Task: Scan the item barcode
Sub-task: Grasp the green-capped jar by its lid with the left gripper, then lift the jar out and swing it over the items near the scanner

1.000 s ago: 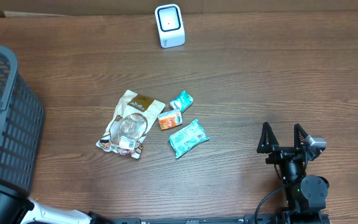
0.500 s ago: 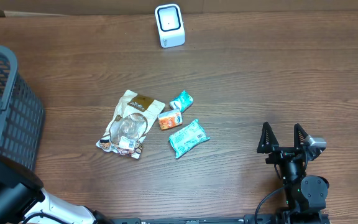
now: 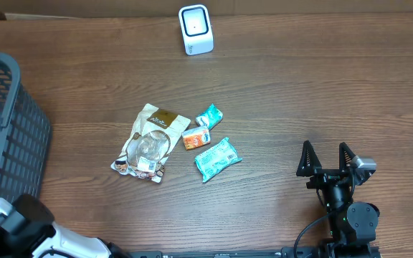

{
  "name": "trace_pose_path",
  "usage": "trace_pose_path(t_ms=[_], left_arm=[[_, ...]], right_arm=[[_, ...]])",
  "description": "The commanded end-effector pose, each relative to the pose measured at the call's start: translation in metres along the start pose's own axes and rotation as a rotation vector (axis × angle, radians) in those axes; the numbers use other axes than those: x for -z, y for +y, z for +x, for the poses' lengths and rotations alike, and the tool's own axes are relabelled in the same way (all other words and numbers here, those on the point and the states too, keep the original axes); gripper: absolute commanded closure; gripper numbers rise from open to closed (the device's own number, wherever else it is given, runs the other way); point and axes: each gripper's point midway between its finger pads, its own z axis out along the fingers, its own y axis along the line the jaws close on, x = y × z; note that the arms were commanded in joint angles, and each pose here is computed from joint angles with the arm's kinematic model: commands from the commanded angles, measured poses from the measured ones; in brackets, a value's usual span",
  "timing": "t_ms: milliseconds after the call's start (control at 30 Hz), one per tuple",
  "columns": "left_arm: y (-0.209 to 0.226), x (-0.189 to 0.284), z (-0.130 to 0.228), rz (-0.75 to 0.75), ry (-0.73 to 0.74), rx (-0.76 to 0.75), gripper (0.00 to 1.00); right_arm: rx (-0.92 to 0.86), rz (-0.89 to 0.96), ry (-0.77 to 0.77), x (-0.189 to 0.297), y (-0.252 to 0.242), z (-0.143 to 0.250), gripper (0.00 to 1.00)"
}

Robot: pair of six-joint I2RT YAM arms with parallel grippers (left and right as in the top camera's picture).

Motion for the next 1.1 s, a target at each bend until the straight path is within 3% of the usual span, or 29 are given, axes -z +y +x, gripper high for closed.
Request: trace_pose_path(t_ms=[0,167,300,533,800,1067], left_arm=[[-0.092,0.040,0.024,0.242,0.016,-0.100,0.83],[-0.134,0.034,0.075,0.264,0.135,-0.229,0.82],[-0.124,0.005,0.141,-0.015,0.294,-0.403,0.82],[-0.128,-0.037,0.223,-0.162,0.473,-0.616,0.81],[-0.145,-0.085,0.338,-0.085,0.646,-0.753,0.82],[-0.201,-0.088,0.428,0.086,0.658,-0.843,0.81]], right_arm=[[0.004,0.003,-0.006,0.000,-0.001,0.001,0.00],[0.004,0.003,-0.006,0.000,-0.001,0.001,0.00],[0.004,0.003,-0.006,0.000,-0.001,0.001,0.00],[0.004,0.003,-0.006,0.000,-0.001,0.001,0.00],[0.004,0.003,-0.006,0.000,-0.001,0.001,0.00],[0.004,0.003,-0.006,0.000,-0.001,0.001,0.00]])
